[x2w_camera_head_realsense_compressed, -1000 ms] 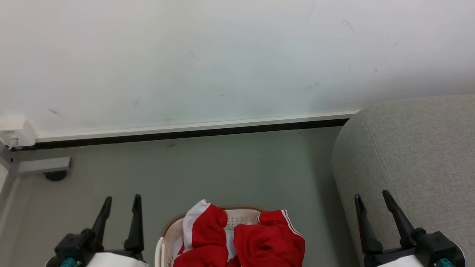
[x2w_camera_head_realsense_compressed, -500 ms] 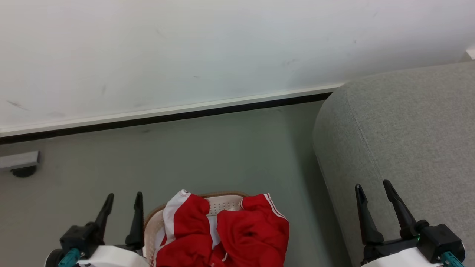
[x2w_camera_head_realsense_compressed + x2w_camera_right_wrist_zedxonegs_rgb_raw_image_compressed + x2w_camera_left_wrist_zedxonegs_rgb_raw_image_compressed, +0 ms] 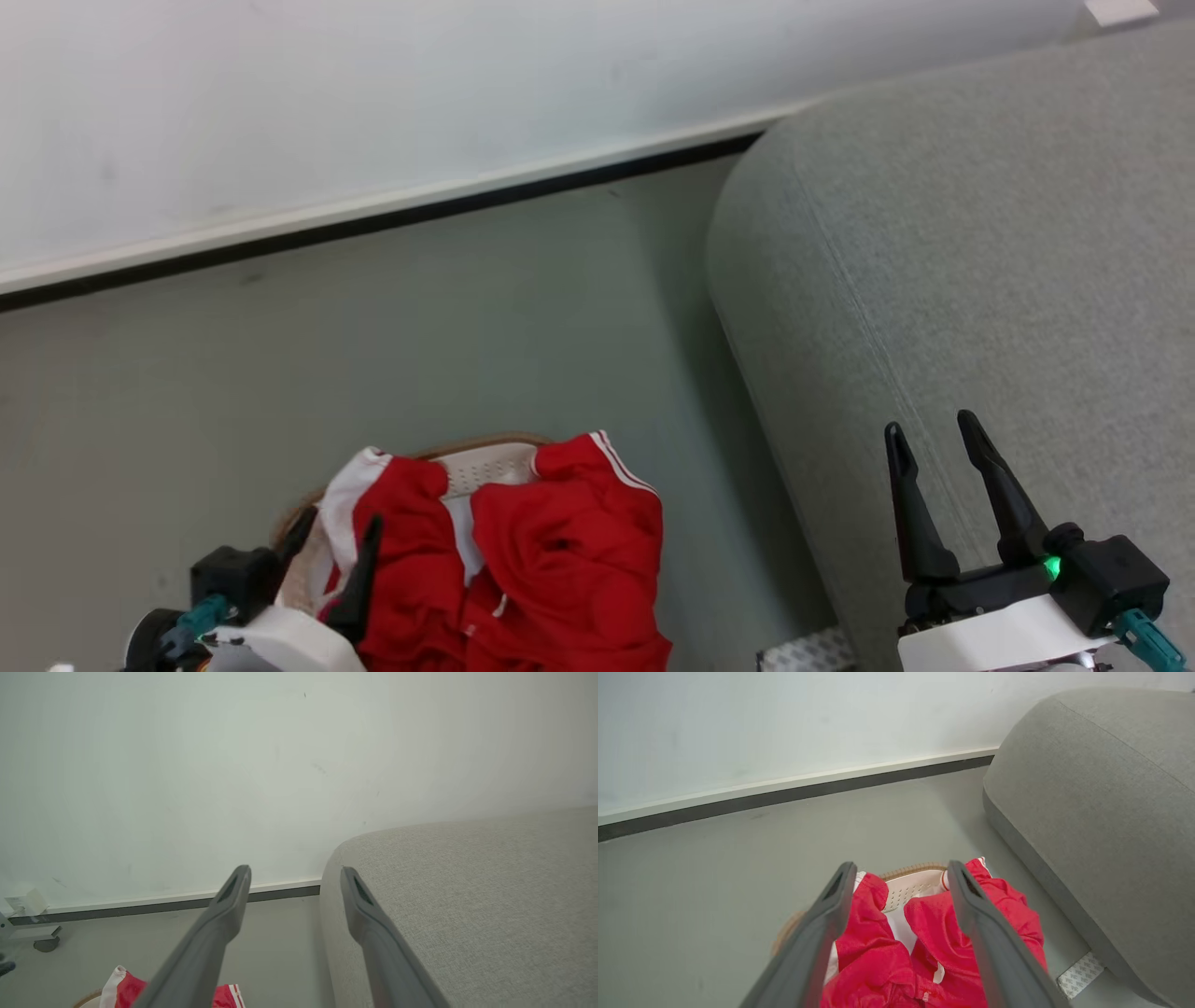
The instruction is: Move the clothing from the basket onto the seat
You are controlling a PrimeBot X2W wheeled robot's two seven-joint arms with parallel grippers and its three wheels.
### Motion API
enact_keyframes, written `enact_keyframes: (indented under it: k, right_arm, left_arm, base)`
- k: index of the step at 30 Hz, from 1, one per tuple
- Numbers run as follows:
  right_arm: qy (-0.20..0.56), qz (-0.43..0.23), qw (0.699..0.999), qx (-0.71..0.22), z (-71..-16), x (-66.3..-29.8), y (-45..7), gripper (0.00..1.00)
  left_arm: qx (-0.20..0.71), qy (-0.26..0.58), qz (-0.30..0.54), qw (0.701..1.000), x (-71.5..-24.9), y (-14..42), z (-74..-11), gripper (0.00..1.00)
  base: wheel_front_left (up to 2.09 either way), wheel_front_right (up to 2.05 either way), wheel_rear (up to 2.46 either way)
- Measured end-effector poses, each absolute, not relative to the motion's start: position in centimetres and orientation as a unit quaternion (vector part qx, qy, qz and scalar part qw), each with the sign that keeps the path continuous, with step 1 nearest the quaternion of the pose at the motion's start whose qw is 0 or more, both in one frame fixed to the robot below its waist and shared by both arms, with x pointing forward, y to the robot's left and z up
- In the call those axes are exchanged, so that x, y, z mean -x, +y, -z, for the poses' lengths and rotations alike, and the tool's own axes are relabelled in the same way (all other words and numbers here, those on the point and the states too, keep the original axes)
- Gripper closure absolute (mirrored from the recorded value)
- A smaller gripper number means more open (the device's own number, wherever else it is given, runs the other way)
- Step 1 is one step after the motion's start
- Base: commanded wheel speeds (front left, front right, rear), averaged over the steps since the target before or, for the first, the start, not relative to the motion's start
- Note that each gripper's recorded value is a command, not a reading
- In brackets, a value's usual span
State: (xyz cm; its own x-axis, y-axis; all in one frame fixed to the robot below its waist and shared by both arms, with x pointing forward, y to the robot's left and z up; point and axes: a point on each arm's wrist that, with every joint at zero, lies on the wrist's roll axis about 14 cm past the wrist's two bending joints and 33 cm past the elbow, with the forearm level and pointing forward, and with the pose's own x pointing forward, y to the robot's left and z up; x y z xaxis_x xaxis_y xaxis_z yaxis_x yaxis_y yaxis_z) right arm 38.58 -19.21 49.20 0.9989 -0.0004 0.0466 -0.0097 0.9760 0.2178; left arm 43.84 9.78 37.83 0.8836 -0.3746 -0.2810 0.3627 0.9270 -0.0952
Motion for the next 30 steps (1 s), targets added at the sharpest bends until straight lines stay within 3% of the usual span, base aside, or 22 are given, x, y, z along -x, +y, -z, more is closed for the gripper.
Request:
enact_keyframes:
  k: [11,30]
  right_arm:
    - [-0.007,0.021,0.994,-0.109,-47.9,-39.2,-20.6,0.00]
    - [0.048,0.062,0.990,-0.115,-43.2,-41.5,-22.8,0.00]
  left_arm:
    - [-0.037,0.264,0.272,0.925,-44.0,8.3,-29.4,0.00]
    - [-0.139,0.415,0.392,0.809,-42.0,8.1,-14.8,0.00]
  base:
    - [0.00,0.00,0.00]
    - [0.00,0.00,0.00]
